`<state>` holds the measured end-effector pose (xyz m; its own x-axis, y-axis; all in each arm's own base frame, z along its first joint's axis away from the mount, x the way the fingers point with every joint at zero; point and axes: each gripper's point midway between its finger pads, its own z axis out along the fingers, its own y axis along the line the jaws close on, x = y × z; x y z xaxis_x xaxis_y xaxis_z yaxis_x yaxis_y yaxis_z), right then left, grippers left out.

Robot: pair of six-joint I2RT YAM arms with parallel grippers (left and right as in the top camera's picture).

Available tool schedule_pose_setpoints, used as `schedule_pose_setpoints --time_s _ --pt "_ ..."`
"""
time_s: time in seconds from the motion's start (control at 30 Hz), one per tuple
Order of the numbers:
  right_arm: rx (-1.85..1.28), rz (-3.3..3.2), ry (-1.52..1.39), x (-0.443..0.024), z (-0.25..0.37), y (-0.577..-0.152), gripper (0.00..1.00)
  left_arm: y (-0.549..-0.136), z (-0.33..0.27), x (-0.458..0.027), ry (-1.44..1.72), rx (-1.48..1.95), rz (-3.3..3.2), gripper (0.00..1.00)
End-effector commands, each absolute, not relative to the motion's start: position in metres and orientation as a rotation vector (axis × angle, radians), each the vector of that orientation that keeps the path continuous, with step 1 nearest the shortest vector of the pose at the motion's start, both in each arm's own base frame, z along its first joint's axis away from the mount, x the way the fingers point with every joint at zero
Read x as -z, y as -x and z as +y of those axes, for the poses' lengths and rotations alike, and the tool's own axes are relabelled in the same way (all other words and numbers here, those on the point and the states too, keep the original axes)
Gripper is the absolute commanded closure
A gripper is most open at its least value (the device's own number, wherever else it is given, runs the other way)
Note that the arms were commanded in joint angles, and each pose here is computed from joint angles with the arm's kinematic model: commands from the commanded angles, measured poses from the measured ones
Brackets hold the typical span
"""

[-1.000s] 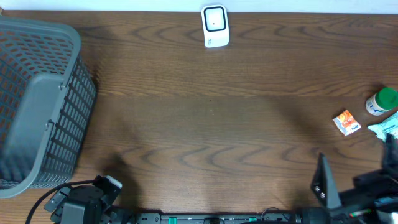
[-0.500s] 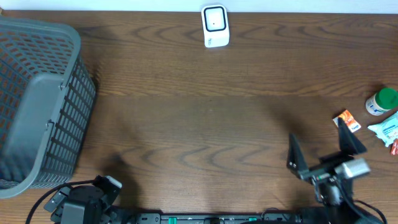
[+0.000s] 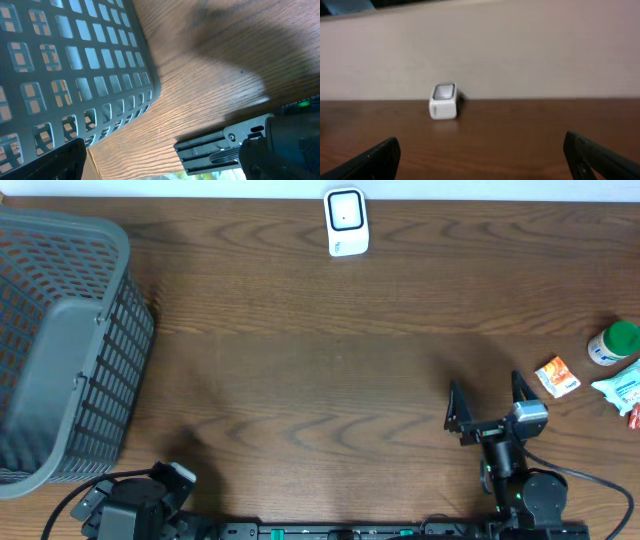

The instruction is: Scan the item barcode

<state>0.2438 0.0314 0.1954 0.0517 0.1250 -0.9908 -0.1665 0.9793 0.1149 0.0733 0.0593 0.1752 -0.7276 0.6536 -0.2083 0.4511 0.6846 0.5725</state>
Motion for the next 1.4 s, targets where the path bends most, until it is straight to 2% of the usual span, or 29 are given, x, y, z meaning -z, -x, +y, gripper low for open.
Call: schedule_pose_setpoints --time_s 0.0,0.1,1.37 --pt "-0.232 1.546 -0.025 -0.182 0.027 -0.245 0.01 -0.073 0.061 -0.178 -0.843 -0.706 2.49 0.02" --pt "-0.228 1.645 -0.032 -0.158 0.027 -0.245 0.01 -0.073 0.061 -0.178 -0.843 -0.706 2.49 0.02" --pt "-0.227 1.647 -0.033 -0.157 0.026 -0.245 0.01 -0.069 0.062 -0.18 -0.803 -0.705 2.453 0.02"
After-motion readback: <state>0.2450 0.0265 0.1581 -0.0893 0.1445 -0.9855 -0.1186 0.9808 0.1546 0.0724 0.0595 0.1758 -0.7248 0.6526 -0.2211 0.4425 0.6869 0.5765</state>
